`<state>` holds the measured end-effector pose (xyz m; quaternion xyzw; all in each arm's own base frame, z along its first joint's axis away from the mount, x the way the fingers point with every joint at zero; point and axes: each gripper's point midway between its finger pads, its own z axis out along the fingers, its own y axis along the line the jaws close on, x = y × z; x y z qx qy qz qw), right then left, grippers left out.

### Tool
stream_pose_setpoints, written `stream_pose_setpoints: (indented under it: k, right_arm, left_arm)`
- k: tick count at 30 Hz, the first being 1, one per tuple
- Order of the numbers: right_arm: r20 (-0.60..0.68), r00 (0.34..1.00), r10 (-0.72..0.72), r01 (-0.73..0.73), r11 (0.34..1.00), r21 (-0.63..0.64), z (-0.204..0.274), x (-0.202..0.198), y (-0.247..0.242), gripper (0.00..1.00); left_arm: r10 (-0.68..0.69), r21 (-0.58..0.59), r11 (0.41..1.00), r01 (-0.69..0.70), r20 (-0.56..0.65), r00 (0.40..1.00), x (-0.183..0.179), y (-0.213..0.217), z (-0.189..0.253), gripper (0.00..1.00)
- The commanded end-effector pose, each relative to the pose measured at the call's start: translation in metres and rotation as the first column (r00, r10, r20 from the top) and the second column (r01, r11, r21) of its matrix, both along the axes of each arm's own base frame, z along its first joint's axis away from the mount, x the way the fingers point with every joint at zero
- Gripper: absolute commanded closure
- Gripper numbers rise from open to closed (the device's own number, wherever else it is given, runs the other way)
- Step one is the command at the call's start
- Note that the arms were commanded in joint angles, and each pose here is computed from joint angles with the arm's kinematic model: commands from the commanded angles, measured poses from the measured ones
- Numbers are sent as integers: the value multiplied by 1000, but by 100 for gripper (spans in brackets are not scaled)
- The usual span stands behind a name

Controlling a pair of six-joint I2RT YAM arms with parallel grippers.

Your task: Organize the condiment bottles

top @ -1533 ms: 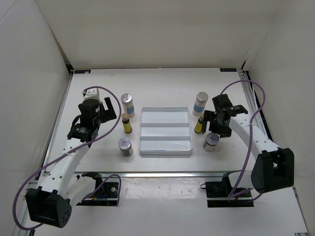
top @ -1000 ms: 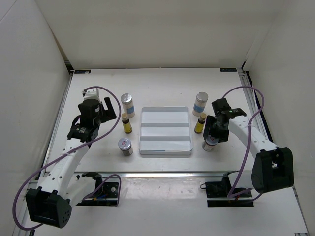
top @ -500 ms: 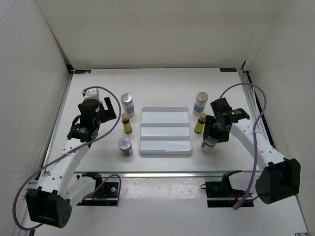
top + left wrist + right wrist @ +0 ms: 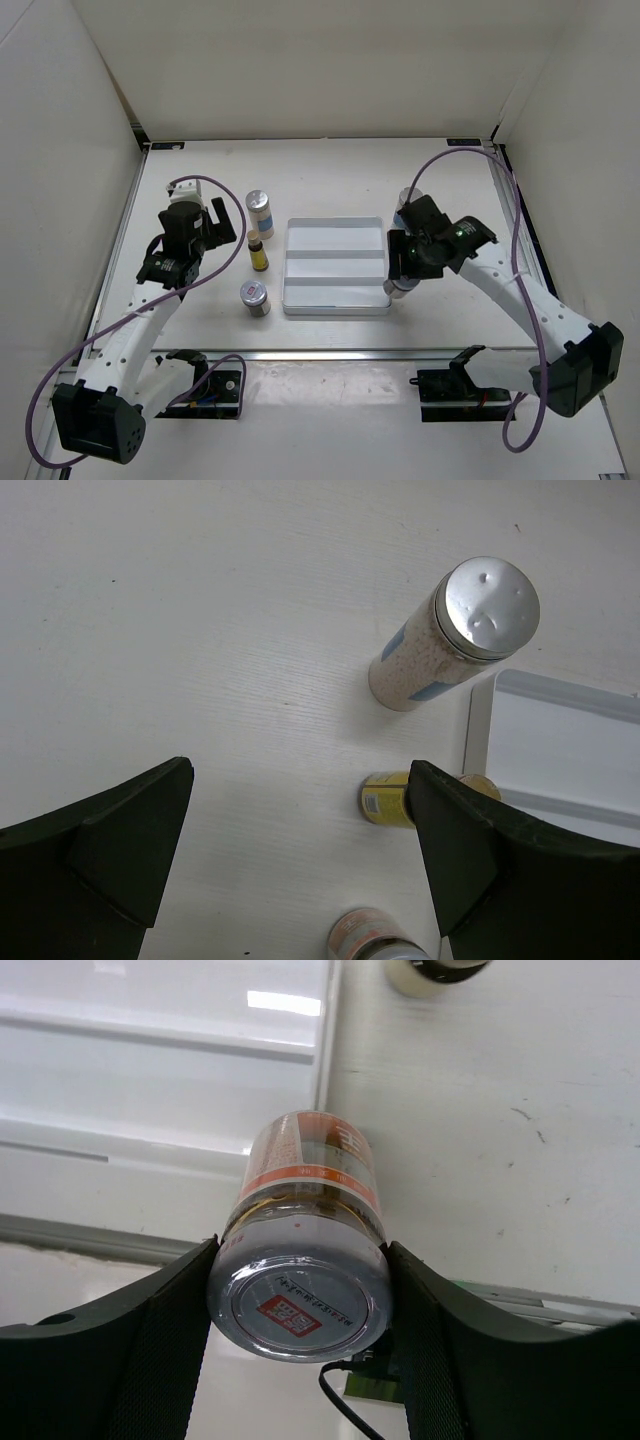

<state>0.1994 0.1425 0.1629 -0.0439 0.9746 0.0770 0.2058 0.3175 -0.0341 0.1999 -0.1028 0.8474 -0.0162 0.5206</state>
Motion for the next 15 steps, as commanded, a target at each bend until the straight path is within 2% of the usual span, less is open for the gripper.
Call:
stream_pose_setpoints:
  k: [1,15]
  right_arm:
    - [104,994,18,-24,998,55,24,10,21,100]
    - [85,991,107,-105,994,-32,-20,14,63,100]
  left_arm:
    - [0,-5,1000,0,50,999,1,0,19,0]
    - [8,-1,1000,-8,51,999,1,1,19,0]
